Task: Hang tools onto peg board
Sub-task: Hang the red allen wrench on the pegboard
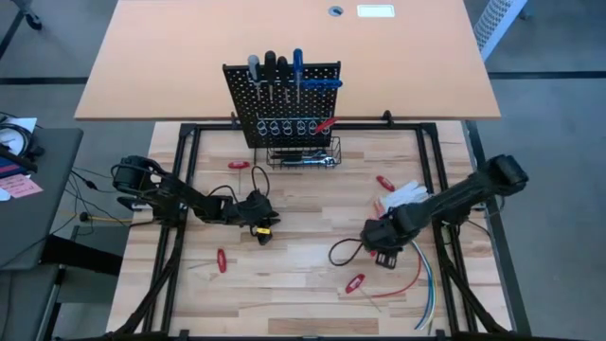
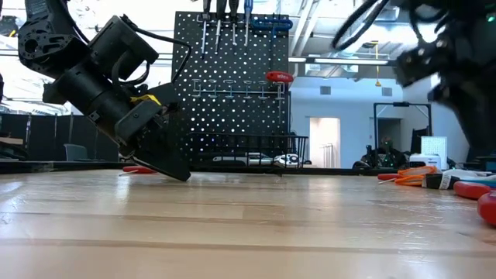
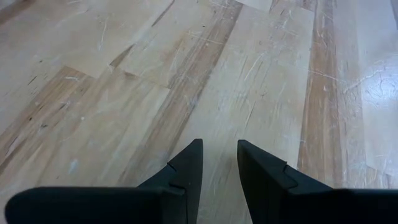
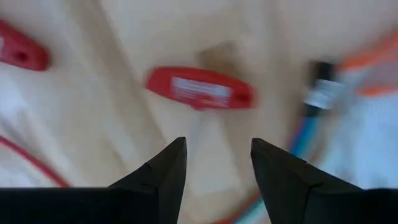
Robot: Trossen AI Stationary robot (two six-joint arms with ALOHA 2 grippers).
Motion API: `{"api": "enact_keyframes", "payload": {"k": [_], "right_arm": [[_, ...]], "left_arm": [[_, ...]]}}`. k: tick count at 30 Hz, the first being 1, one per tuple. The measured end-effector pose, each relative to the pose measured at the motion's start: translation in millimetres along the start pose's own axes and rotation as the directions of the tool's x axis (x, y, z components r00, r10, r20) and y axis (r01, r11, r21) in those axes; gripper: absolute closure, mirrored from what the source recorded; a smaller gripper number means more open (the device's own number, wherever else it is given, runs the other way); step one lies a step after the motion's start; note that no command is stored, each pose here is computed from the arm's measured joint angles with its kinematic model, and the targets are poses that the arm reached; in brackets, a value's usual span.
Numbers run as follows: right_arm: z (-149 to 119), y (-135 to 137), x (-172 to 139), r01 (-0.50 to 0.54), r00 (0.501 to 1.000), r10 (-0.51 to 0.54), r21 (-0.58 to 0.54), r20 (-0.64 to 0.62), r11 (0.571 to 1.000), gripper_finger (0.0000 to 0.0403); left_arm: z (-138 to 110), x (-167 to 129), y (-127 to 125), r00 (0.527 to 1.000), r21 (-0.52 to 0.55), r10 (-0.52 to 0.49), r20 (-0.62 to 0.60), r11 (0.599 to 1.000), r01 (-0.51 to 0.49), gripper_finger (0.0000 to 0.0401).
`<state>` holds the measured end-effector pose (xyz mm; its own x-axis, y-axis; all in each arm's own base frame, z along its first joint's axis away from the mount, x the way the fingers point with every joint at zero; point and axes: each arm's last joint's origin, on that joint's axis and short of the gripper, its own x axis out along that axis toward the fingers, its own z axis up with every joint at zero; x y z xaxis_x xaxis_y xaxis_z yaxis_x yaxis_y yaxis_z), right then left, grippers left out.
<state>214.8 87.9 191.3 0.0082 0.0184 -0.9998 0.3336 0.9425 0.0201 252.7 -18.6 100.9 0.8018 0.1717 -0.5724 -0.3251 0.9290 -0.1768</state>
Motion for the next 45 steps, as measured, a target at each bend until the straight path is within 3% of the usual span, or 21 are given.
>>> {"api": "enact_keyframes", "payload": {"k": [5,10,16,23,25,27,29,32,35,41,45], "right_arm": [[16,12,29,-0.108,0.986,0.103,-0.03,-0.129,0.994,0.0218],[22,8,58,-0.045,0.966,0.034,-0.04,-0.255,0.998,0.0245],[31,0,73,-0.052,0.949,0.016,-0.106,-0.316,0.993,0.0301],[41,-7,64,-0.078,0.981,0.035,-0.221,-0.191,0.972,0.0378],[48,-8,59,-0.083,0.993,0.057,-0.252,-0.106,0.964,0.0394],[62,-5,55,-0.096,0.991,0.118,-0.29,0.058,0.952,0.0396],[87,3,45,-0.094,0.932,0.201,-0.334,0.302,0.938,0.0395],[98,2,41,-0.086,0.878,0.261,-0.404,0.401,0.911,0.0398],[117,8,37,-0.068,0.769,0.358,-0.49,0.529,0.869,0.04],[139,3,26,-0.017,0.606,0.496,-0.614,0.621,0.789,0.0401],[149,-3,16,-0.067,0.471,0.669,-0.733,0.575,0.677,0.0401]], "left_arm": [[0,0,0,1.0,0.001,0.001,0.001,1.0,-0.001,0.0306],[0,0,0,1.0,0.001,0.002,0.002,1.0,-0.002,0.0306],[0,0,0,1.0,0.001,0.003,0.002,1.0,-0.003,0.0306],[1,0,0,1.0,0.0,0.002,0.005,1.0,-0.002,0.0306],[1,0,0,1.0,0.002,-0.006,0.005,1.0,0.006,0.0306],[1,0,-1,1.0,0.006,-0.019,0.006,1.0,0.019,0.0306],[2,0,-3,0.999,0.019,-0.028,0.015,0.999,0.028,0.0306],[3,-2,-9,0.997,0.059,-0.062,0.049,0.996,0.059,0.0306],[6,-5,-19,0.987,0.13,-0.126,0.097,0.985,0.113,0.0306],[12,-14,-43,0.936,0.312,-0.292,0.195,0.924,0.223,0.0306],[18,-22,-60,0.886,0.433,-0.387,0.257,0.865,0.253,0.0306]]}}
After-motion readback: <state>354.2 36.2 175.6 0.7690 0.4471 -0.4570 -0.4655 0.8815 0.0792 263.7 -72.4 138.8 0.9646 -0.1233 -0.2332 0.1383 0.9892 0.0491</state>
